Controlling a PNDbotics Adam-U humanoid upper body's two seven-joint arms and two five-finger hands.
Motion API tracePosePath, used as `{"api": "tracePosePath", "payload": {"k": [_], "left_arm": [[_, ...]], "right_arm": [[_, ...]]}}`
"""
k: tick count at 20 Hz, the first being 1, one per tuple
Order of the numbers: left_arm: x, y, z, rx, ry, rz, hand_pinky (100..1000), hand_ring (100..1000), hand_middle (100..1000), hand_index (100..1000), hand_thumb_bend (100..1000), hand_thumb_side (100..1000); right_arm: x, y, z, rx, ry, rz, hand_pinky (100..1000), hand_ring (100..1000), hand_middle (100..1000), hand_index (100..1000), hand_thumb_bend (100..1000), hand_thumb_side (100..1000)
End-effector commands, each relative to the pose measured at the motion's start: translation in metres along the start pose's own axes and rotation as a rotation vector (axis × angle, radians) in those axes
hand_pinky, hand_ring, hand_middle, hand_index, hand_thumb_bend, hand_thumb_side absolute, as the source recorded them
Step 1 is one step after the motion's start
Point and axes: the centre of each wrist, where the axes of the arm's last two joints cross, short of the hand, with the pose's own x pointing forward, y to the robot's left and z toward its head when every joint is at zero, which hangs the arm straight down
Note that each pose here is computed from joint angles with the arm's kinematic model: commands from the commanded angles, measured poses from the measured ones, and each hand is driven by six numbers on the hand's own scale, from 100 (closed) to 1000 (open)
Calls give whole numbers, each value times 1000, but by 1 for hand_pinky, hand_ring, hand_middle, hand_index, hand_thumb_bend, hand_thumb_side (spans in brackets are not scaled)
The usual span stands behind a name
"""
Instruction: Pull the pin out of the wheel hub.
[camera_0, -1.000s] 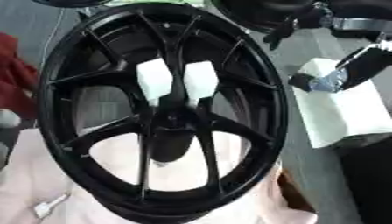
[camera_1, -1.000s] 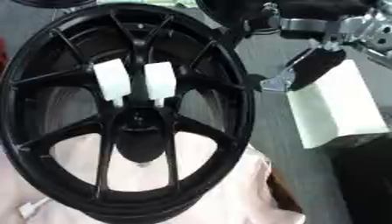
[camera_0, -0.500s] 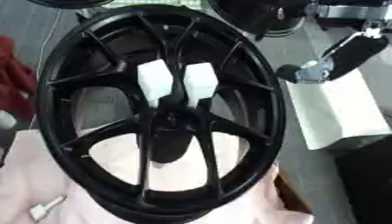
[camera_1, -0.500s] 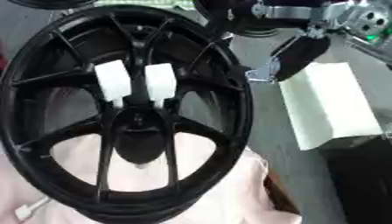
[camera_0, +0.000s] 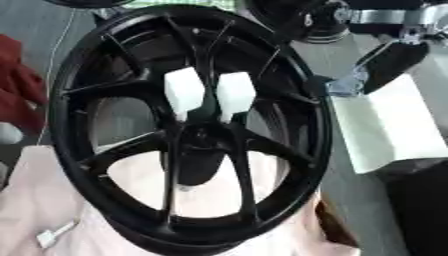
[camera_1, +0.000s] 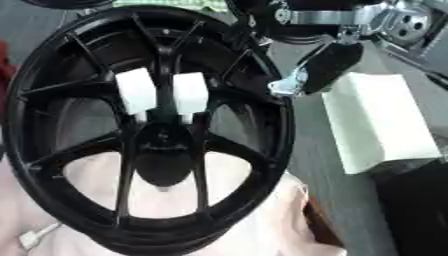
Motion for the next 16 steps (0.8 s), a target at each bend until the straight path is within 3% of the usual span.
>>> {"api": "tracePosePath", "payload": {"k": [1,16], "left_arm": [[8,-3,-3,-16,-32,6,752,702,639,847,166,829],[8,-4,-3,-19,-32,12,751,702,639,847,169,831]], "right_arm": [[4,-7,0,5,2,19,816,901,803,925,248,497],[8,-8,-9,11,-1,17,824,927,824,937,247,512]]}}
